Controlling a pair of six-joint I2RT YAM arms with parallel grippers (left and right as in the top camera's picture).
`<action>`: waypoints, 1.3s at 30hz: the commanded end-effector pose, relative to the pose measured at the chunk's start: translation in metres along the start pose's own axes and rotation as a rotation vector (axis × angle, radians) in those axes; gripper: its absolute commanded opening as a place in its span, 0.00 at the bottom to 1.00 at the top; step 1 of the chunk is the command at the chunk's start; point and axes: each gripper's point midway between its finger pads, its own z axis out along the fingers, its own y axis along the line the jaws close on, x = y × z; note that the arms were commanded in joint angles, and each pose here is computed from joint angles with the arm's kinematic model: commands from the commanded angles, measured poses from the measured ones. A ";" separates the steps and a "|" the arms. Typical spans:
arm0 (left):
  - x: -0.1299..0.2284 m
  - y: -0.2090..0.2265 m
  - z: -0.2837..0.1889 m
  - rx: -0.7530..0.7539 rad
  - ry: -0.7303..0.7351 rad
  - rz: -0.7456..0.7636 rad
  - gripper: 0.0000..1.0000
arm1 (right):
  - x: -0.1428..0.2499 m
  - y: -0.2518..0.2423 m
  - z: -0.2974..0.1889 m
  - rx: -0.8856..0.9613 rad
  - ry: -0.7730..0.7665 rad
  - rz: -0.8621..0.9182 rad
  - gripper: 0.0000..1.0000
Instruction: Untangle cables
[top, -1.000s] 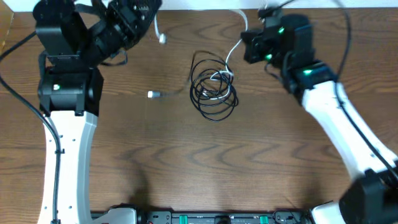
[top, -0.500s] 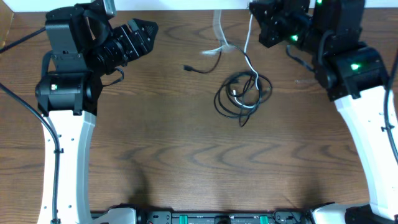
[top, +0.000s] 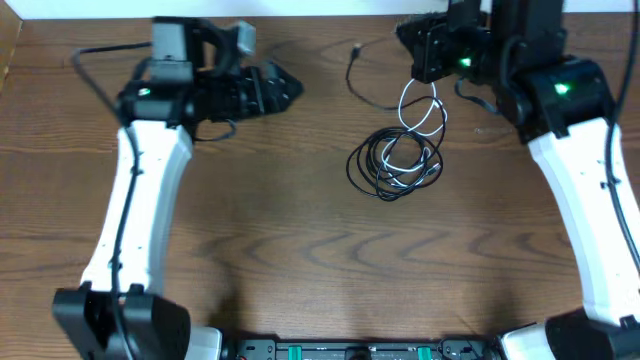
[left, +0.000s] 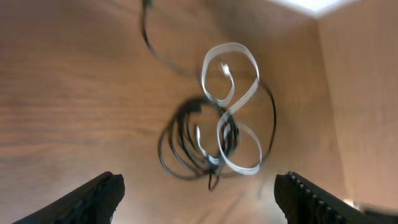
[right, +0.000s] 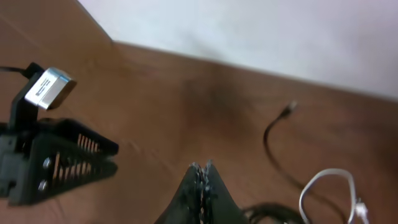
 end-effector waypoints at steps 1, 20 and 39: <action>0.027 -0.014 0.029 0.066 0.120 0.112 0.82 | 0.012 -0.009 0.012 0.009 0.055 0.040 0.02; 0.148 -0.002 0.136 0.147 0.555 0.293 0.70 | 0.041 -0.090 -0.021 0.149 0.164 0.167 0.66; 0.149 -0.009 0.183 0.184 0.402 0.312 0.49 | 0.055 -0.089 -0.023 0.152 0.220 0.159 0.67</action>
